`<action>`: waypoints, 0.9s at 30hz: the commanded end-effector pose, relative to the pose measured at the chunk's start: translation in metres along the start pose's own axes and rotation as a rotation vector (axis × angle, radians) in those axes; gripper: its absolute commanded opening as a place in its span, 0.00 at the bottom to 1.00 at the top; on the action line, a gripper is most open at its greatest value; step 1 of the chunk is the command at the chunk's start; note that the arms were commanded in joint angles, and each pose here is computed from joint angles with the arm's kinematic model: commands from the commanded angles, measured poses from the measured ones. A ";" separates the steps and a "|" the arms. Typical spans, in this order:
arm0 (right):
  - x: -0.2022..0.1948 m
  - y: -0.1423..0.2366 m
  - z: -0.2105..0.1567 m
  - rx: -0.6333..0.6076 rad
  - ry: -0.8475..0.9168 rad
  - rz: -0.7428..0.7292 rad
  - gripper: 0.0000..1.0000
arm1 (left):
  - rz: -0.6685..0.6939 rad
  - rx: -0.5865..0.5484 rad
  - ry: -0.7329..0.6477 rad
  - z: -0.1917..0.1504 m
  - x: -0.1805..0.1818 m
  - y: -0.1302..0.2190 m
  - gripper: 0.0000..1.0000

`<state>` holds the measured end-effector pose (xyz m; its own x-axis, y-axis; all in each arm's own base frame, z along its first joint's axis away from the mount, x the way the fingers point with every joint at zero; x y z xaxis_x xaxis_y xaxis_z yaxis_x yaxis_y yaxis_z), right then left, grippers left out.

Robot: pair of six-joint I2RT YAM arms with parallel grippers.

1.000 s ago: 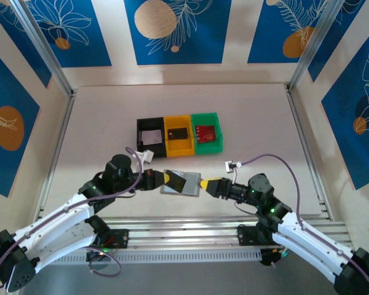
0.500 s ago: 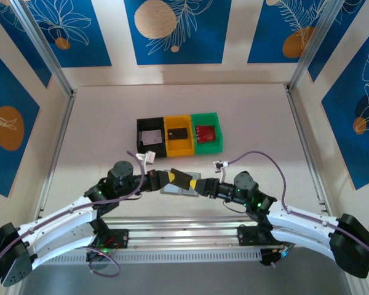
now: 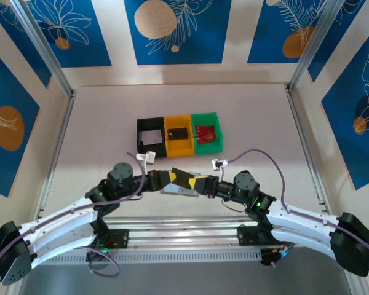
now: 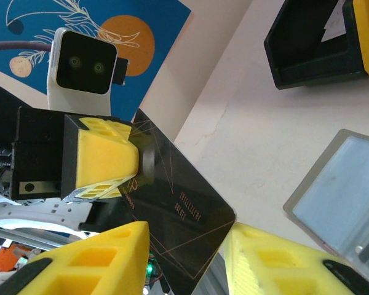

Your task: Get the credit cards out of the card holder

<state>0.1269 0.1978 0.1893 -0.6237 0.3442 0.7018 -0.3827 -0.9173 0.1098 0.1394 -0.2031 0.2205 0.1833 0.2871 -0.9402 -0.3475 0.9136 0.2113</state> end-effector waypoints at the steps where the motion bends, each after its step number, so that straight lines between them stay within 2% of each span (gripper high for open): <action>1: 0.016 -0.004 0.014 -0.033 0.056 0.061 0.35 | -0.039 0.001 -0.012 -0.002 -0.004 -0.001 0.00; 5: 0.017 -0.005 0.013 -0.025 0.062 0.067 0.29 | -0.040 0.008 -0.012 -0.003 -0.004 -0.002 0.00; 11: 0.018 -0.004 0.013 -0.030 0.078 0.081 0.14 | -0.035 0.008 -0.018 -0.003 -0.002 -0.002 0.00; 13: 0.018 -0.003 0.013 -0.029 0.080 0.081 0.04 | -0.035 0.011 -0.019 -0.003 -0.002 -0.002 0.00; 15: 0.018 -0.002 0.013 -0.034 0.079 0.075 0.02 | -0.030 0.015 -0.023 -0.003 -0.002 -0.003 0.00; 16: 0.018 -0.001 0.014 -0.038 0.080 0.074 0.02 | -0.030 0.018 -0.026 -0.003 -0.002 -0.003 0.03; 18: 0.019 0.000 0.015 -0.039 0.084 0.073 0.00 | -0.019 0.020 -0.034 -0.003 -0.004 -0.003 0.22; 23: 0.020 0.005 0.020 -0.039 0.097 0.062 0.00 | 0.039 0.024 -0.111 0.001 -0.017 0.007 0.60; 27: 0.017 0.013 0.031 -0.015 0.096 0.011 0.00 | 0.139 0.030 -0.209 0.010 -0.033 0.024 0.78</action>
<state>0.1292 0.1898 0.2104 -0.6761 0.3385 0.6544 -0.3867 -0.9191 0.0759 0.1378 -0.1983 0.2373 0.2520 0.3953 -0.8833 -0.3493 0.8884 0.2979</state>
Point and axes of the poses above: each hand's point on the last joint's axis, 136 mm out from that joint toward the fingers, its own y axis back along the fingers, its own x axis along the line the jaws close on, z = x × y, the point moved 8 cm from there along y, back along the fingers, and after that the axes turned 10 degrees about y, right-handed, at the moved point
